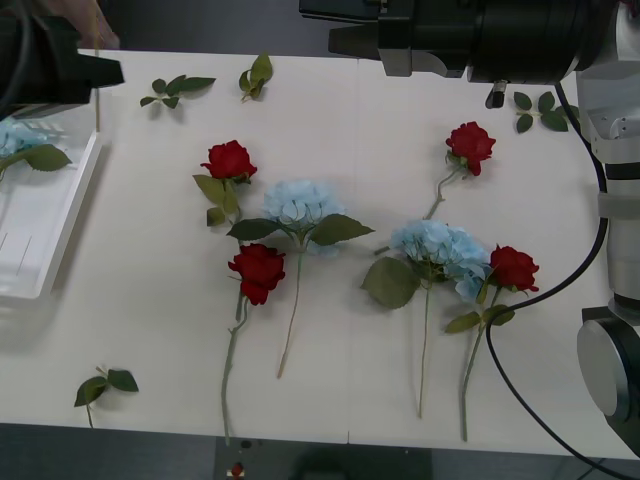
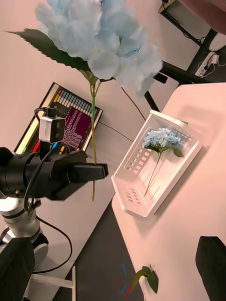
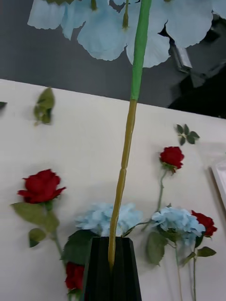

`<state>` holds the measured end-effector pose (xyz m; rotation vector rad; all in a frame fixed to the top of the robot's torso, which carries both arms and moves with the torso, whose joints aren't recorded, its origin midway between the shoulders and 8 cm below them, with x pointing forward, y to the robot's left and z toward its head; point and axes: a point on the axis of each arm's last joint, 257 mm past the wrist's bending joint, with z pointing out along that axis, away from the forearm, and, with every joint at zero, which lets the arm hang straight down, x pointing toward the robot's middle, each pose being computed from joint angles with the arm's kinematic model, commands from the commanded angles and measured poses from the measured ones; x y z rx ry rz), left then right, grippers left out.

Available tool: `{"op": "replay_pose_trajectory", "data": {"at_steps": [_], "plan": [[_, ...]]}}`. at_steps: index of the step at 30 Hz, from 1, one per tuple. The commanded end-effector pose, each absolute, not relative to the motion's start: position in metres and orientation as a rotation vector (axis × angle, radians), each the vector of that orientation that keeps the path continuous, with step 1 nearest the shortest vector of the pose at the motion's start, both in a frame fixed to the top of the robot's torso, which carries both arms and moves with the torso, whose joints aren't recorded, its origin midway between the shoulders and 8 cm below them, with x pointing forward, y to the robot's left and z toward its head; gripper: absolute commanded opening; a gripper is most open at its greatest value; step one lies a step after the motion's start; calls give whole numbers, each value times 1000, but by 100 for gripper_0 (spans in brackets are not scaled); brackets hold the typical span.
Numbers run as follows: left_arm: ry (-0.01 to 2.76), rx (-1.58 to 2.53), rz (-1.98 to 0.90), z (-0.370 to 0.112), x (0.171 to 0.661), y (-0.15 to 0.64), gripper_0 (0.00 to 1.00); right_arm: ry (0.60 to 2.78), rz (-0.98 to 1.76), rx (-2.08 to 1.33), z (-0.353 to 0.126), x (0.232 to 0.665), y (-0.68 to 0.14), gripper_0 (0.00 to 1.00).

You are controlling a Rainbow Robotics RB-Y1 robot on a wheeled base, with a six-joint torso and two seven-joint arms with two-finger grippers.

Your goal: Put the red flowers into the right box and the blue flowers into the left box

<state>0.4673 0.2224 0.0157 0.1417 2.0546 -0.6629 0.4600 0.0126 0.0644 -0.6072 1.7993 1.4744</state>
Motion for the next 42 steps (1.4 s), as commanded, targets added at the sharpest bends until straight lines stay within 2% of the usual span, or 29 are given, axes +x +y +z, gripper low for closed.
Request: {"op": "replay_pose_trajectory", "data": {"at_steps": [1, 4, 6, 7, 11, 18, 27, 36, 41, 42], "plan": [[2121, 102, -526, 1, 455, 298, 0, 1764, 1485, -626, 85, 454, 17, 100], [2150, 59, -479, -10, 447, 345, 0, 1781, 1462, -605, 79, 460, 7, 100], [2150, 59, -479, -10, 447, 345, 0, 1781, 1462, -605, 79, 460, 7, 100], [2162, 8, -462, -23, 440, 388, 0, 1808, 1409, -586, 71, 469, -4, 100], [2196, -30, -406, -50, 432, 440, 0, 1847, 1311, -575, 66, 476, -24, 100], [2264, -135, -220, -94, 418, 529, 0, 2091, 1154, -436, 26, 488, -62, 100], [2341, -219, -85, -137, 409, 572, 0, 2312, 1000, -124, -24, 486, -110, 100], [2373, -244, -9, -174, 405, 589, 1, 2458, 787, 113, -69, 465, -159, 100], [2357, -243, 18, -184, 404, 594, 11, 2531, 692, 225, -97, 448, -184, 100], [2355, -242, 25, -185, 403, 595, 16, 2550, 664, 239, -104, 444, -190, 100]]}}
